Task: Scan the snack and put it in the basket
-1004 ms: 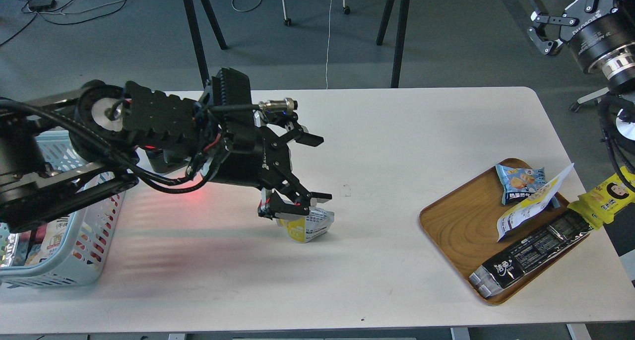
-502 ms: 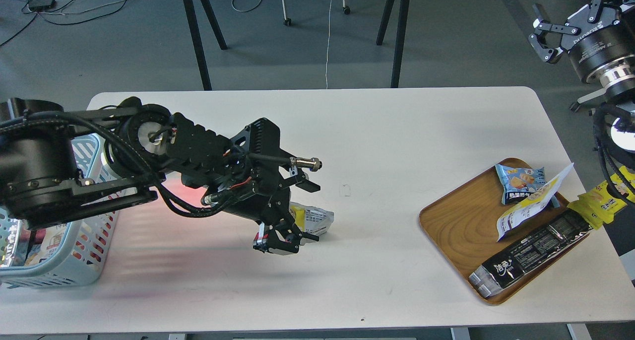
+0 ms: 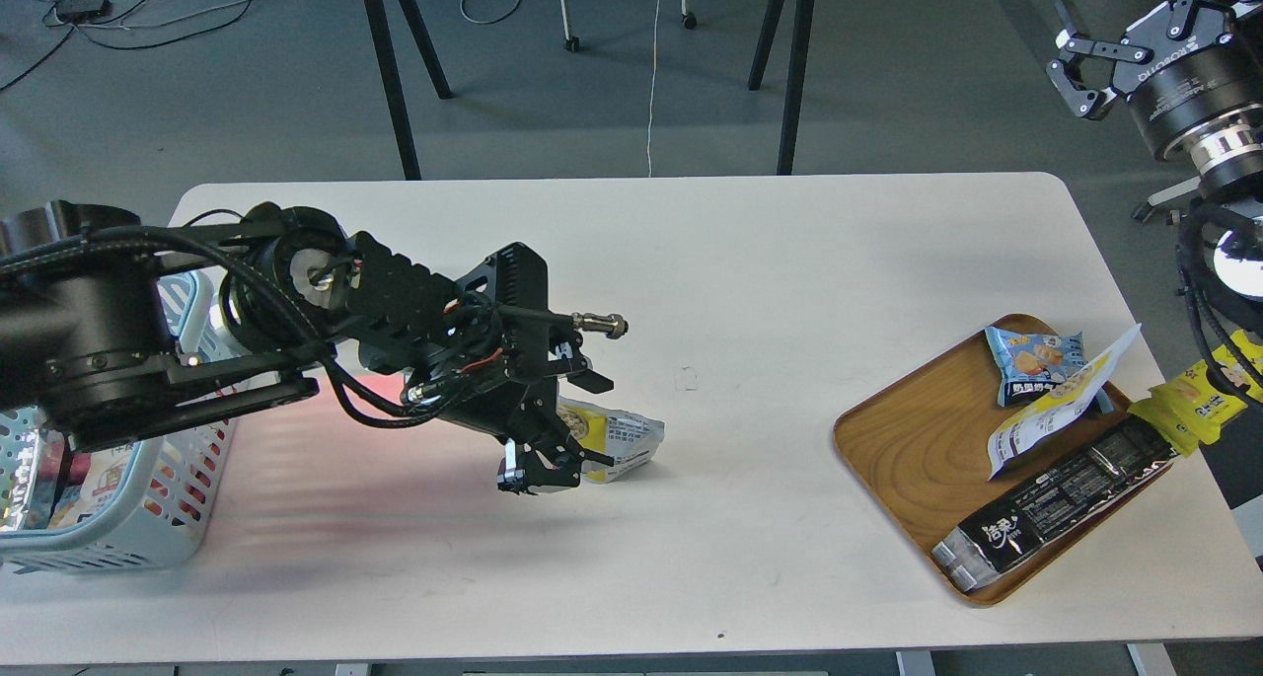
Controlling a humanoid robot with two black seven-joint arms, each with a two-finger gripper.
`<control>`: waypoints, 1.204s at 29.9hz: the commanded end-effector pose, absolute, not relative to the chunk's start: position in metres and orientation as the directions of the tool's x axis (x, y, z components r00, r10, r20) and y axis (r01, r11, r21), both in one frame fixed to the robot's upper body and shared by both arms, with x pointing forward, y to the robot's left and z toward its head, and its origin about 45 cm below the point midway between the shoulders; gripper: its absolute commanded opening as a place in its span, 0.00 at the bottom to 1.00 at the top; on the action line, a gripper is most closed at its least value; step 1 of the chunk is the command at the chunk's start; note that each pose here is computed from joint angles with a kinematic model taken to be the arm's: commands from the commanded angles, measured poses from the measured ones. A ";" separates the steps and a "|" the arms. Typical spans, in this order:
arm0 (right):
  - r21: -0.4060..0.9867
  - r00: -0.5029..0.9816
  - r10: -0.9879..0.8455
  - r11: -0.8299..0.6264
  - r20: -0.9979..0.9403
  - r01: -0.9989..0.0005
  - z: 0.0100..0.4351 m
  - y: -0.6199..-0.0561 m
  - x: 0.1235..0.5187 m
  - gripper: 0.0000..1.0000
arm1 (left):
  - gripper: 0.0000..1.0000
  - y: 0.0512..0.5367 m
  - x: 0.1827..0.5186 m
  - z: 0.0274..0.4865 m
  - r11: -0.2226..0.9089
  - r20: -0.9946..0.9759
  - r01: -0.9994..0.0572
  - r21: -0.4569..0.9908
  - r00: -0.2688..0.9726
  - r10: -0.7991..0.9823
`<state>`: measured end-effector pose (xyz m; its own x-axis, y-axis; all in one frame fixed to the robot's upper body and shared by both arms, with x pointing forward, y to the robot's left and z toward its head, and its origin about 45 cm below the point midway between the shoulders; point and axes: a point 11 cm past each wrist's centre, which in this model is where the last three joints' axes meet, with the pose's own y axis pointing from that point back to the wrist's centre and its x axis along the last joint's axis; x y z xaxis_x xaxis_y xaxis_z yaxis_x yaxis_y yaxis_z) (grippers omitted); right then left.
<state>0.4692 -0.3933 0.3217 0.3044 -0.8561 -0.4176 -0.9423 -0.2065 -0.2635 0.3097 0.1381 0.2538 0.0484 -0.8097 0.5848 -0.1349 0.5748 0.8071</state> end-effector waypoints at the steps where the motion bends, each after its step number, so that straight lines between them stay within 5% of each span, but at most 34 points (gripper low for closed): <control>1: -0.255 0.298 -0.857 -0.204 -0.421 -0.945 0.317 -0.395 0.467 0.99 | 0.57 0.138 0.311 0.255 0.574 0.584 -0.138 0.807 0.048 -0.810; 12: -0.262 0.296 -0.856 -0.197 -0.424 -0.945 0.319 -0.397 0.467 0.99 | 0.10 0.141 0.314 0.254 0.568 0.580 -0.148 0.810 0.055 -0.813; 30: -0.300 0.283 -0.840 -0.152 -0.462 -0.942 0.325 -0.404 0.467 0.99 | 0.00 0.147 0.319 0.273 0.587 0.600 -0.165 0.793 0.046 -0.798; 36: -0.287 0.238 -0.791 -0.082 -0.564 -0.954 0.291 -0.398 0.464 0.99 | 0.00 0.152 0.322 0.291 0.611 0.629 -0.202 0.765 0.035 -0.777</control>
